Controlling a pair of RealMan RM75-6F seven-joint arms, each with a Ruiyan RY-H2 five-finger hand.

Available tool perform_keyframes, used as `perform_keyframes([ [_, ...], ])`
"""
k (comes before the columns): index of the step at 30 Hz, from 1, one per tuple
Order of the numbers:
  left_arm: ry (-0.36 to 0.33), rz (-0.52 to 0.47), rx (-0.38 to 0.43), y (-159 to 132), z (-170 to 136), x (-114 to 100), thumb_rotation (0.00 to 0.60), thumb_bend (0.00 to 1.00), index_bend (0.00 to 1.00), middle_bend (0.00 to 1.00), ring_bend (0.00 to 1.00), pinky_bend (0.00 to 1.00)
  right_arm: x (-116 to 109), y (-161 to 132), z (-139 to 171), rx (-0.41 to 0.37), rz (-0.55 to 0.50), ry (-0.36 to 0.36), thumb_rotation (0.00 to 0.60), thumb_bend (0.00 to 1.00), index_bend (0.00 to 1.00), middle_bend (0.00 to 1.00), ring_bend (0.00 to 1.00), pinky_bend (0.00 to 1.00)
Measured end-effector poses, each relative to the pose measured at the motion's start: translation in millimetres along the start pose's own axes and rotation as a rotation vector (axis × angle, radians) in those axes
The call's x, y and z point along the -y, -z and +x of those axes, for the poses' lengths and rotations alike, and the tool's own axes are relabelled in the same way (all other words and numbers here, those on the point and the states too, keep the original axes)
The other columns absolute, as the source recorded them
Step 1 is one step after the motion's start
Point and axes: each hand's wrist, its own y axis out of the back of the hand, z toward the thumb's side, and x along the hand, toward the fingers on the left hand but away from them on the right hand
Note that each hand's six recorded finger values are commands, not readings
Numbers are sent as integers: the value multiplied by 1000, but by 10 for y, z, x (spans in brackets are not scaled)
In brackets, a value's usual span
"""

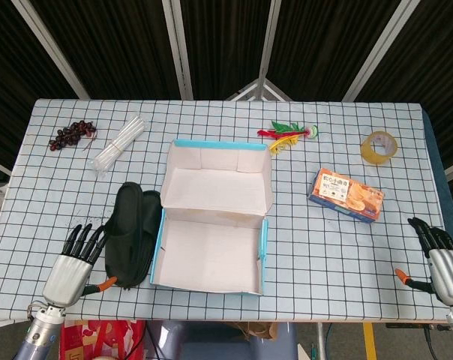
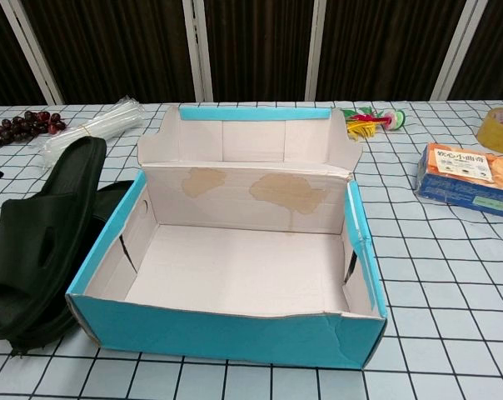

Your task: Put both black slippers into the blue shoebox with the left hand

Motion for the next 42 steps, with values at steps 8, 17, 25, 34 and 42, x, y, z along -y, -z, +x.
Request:
perform_keyframes([
  [8, 14, 25, -11, 48, 26, 52, 308, 72, 0, 62, 0, 66, 20, 6, -12, 4, 2, -13, 600, 222, 72, 104, 151, 107],
  [17, 21, 33, -17, 99, 115, 81, 304, 73, 0, 81, 0, 66, 42, 5, -27, 9, 3, -23, 600, 221, 72, 104, 151, 107],
  [25, 46, 48, -1, 89, 171, 128, 302, 72, 0, 102, 0, 66, 63, 3, -39, 12, 8, -32, 600, 221, 72, 104, 151, 106],
  [34, 55, 52, 13, 58, 222, 148, 304, 72, 0, 135, 0, 67, 74, 11, -54, 19, 8, -35, 600, 222, 72, 104, 151, 106],
  [42, 41, 55, 18, 39, 262, 127, 291, 87, 0, 195, 0, 66, 80, -4, -51, 19, 11, -35, 600, 221, 72, 104, 151, 106],
])
